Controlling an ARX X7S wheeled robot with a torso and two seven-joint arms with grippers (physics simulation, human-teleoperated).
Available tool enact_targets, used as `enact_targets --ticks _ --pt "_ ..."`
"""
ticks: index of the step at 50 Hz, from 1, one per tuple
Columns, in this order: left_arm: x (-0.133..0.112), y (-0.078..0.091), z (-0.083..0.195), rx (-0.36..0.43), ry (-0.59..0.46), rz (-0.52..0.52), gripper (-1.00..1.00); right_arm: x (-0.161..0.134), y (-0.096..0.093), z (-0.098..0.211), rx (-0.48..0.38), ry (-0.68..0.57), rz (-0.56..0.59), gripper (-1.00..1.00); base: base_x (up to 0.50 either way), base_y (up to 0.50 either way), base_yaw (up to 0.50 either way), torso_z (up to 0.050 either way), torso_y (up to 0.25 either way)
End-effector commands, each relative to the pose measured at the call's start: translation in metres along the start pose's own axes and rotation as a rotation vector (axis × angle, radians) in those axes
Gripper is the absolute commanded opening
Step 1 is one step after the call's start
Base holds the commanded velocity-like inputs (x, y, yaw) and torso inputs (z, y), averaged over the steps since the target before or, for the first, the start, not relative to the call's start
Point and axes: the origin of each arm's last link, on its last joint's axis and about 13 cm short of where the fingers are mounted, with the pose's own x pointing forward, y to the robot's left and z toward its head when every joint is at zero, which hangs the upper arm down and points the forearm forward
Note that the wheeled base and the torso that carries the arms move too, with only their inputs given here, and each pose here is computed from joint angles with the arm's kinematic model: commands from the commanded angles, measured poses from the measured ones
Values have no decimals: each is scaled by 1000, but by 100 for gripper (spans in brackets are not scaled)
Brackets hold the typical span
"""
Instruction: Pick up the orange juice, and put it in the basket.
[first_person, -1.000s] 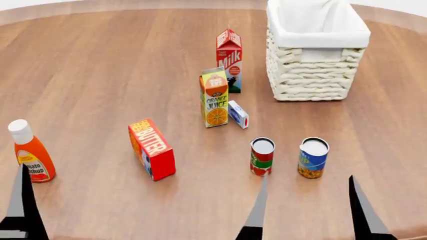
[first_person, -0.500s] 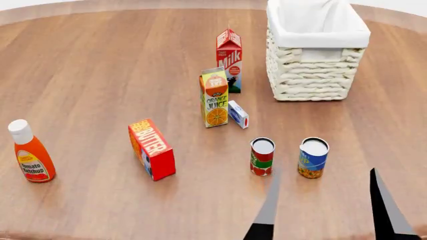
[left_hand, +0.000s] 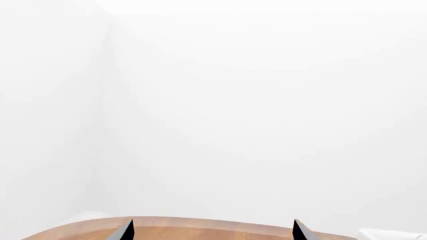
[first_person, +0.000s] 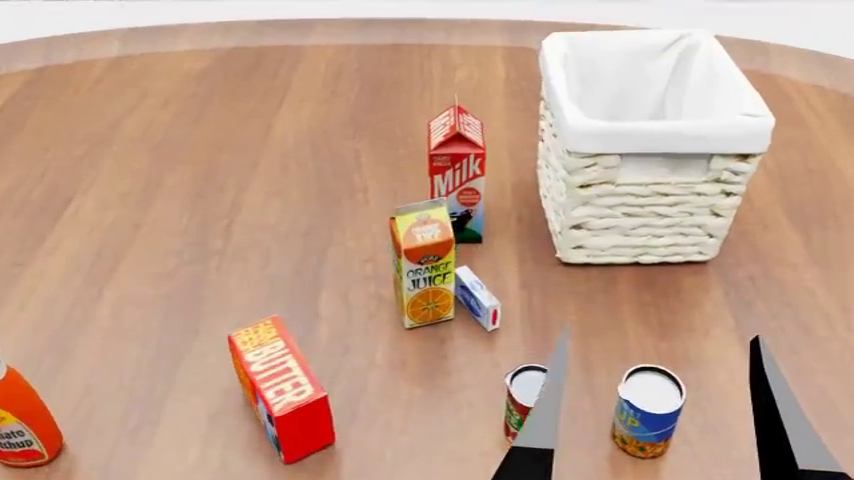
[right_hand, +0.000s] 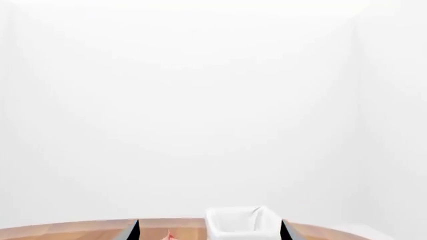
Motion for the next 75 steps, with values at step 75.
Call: enact_targets --ticks 75 --pt "-1 -1 5 -23 -7 -10 100 -1 -3 -3 77 -5 2 100 327 -113 0 0 1"
